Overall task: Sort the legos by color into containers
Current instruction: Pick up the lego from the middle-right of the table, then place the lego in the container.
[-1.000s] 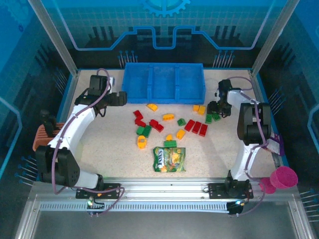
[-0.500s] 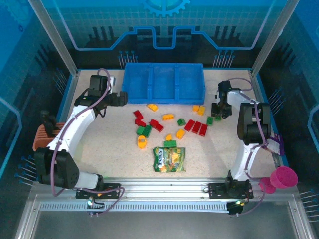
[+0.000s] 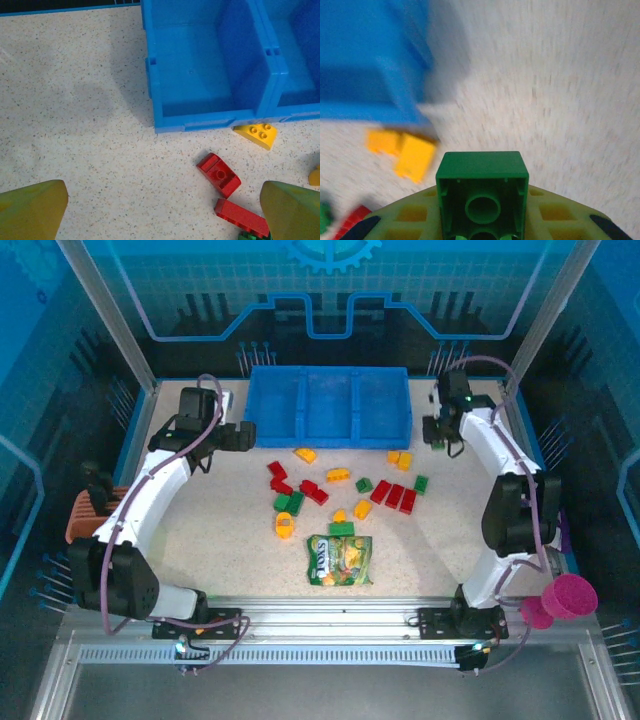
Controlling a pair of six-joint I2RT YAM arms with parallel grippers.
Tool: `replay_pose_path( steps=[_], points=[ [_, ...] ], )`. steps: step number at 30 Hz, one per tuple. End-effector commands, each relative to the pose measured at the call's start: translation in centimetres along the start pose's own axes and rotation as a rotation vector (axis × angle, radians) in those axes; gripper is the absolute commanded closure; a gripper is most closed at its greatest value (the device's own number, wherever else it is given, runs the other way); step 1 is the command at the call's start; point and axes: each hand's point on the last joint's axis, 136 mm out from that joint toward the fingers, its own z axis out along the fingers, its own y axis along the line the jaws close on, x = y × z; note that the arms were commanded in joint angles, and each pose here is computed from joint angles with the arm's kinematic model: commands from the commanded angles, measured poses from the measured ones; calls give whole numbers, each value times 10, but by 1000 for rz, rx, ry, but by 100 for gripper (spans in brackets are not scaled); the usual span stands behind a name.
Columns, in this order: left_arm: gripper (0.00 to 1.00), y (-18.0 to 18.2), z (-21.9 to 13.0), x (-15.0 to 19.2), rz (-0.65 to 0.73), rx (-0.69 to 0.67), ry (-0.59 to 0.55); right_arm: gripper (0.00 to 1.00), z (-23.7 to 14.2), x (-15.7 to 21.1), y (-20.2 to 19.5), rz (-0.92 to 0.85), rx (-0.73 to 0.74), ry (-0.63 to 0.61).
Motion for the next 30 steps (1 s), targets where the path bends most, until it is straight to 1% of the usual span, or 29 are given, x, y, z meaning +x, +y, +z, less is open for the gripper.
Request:
replay_pose_path(
  steps=[1,5,6,9,13,16,18,23,27,30],
  points=[
    [1,0,-8,-12,26,-8,-27,71,-21,-36,26,-84,-20,-90],
    [1,-1,-6,-9,23,-7,-26,69,-21,-79,55,-133,-30,-179],
    [0,-1,-7,-9,20,-4,-25,69,-17,-86,62,-142,-36,-184],
    [1,-2,-10,-7,12,0,-22,68,0,-103,82,-163,-65,-194],
    [1,-2,-19,-3,-5,4,-49,67,28,-117,100,-159,-117,-199],
    [1,-3,-26,-2,-13,10,-63,65,54,-120,106,-145,-150,-156],
    [1,-5,-31,-2,-10,24,-72,65,77,-114,109,-142,-152,-103],
    [1,-4,-38,-3,-12,20,-84,65,109,-106,115,-124,-167,-61],
    [1,-9,-37,-1,-21,46,-74,65,124,-103,111,-97,-174,-41],
    [1,-13,-35,0,-21,68,-62,63,126,-104,111,-94,-176,-46]
  ],
)
